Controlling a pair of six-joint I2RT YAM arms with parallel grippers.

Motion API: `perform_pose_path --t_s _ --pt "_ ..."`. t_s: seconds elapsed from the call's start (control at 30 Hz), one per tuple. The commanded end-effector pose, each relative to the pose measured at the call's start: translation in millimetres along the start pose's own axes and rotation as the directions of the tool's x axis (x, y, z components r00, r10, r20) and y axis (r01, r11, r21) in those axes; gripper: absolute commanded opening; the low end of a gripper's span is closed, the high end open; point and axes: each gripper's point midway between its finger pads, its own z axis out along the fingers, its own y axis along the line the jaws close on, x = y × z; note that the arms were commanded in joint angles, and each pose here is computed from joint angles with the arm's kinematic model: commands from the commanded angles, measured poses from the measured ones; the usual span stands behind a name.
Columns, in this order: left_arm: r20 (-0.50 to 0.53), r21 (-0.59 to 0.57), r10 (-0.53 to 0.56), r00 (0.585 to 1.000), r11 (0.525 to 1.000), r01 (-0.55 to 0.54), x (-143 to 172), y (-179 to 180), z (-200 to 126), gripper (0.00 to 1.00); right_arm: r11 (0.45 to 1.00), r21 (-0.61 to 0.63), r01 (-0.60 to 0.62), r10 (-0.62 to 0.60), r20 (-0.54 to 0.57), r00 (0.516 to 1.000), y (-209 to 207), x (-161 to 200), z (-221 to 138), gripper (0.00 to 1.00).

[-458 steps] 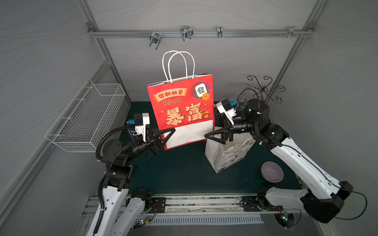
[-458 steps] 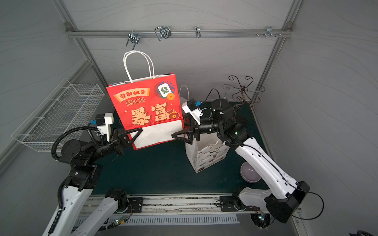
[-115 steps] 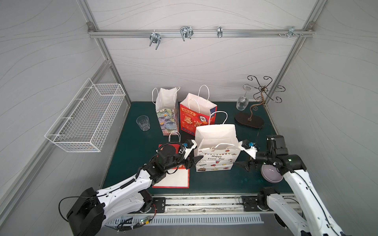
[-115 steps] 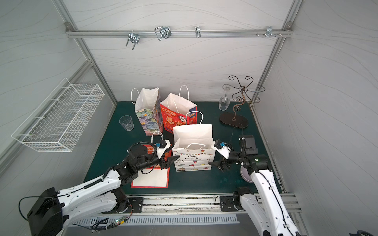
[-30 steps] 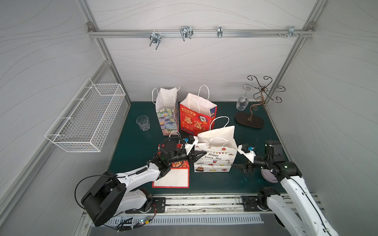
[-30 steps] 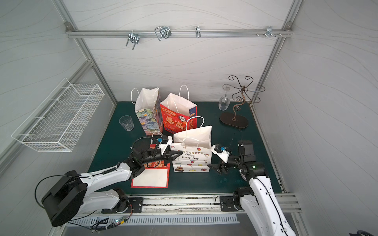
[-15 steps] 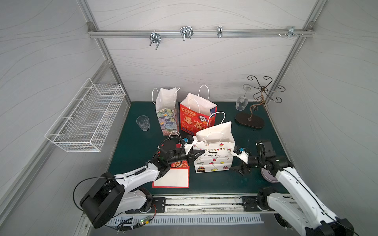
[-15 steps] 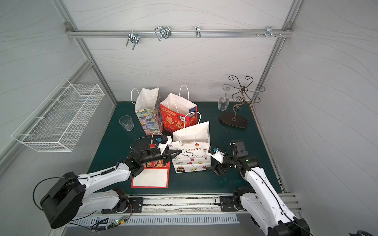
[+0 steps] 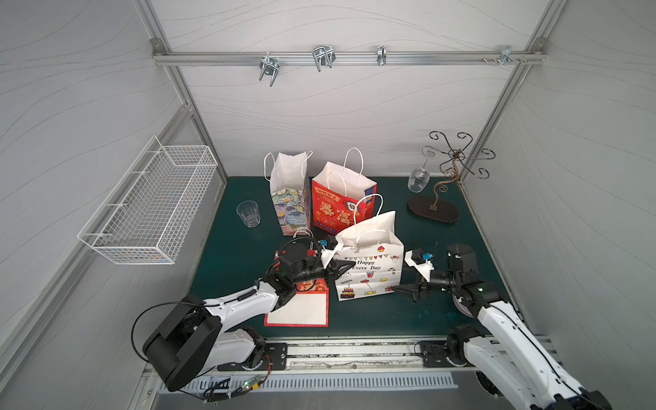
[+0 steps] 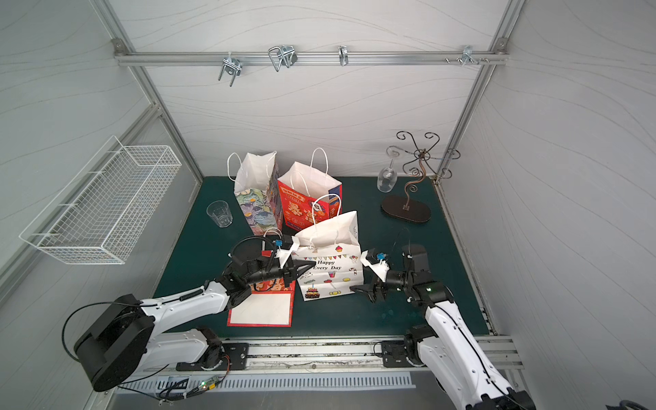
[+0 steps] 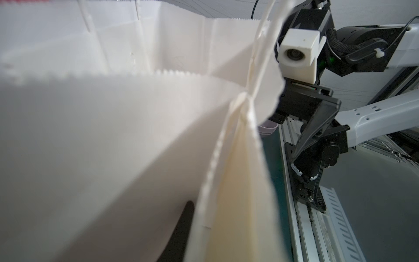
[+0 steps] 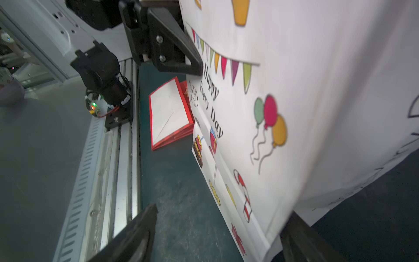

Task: Put away the paper bag
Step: Press the paper bag at the center of the board.

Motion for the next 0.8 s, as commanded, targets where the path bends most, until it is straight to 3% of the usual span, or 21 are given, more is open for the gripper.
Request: perform_pose_path --t_s 0.0,0.4,0.5,0.57,0.6,0.77 --pt "0.055 0.007 0.059 0.997 0.998 -0.060 -23 0 3 0.22 0.998 -0.051 -0.034 0.040 0.111 0.993 10 -25 -3 0.83" --pt "0.050 0.024 0.058 0.997 0.998 -0.059 -24 0 6 0.21 0.994 -0.112 -0.011 0.027 0.143 0.989 25 -60 2 0.83" --pt "0.050 0.022 0.059 0.997 0.998 -0.060 -24 -1 5 0.21 0.991 0.064 -0.121 0.112 0.128 0.985 -5 -60 -1 0.84" --pt "0.049 0.018 0.062 0.997 0.998 -0.063 -25 -1 4 0.21 0.913 0.259 -0.314 0.296 0.109 0.949 -38 -46 -8 0.84" --pt "0.047 0.017 0.061 0.997 0.998 -0.062 -25 -1 3 0.21 0.877 0.287 -0.385 0.372 0.100 0.923 -42 -41 -10 0.84" --pt "0.047 0.018 0.064 0.997 0.998 -0.065 -25 -2 3 0.21 0.736 0.229 -0.637 0.650 0.026 0.760 -21 -22 -8 0.90"
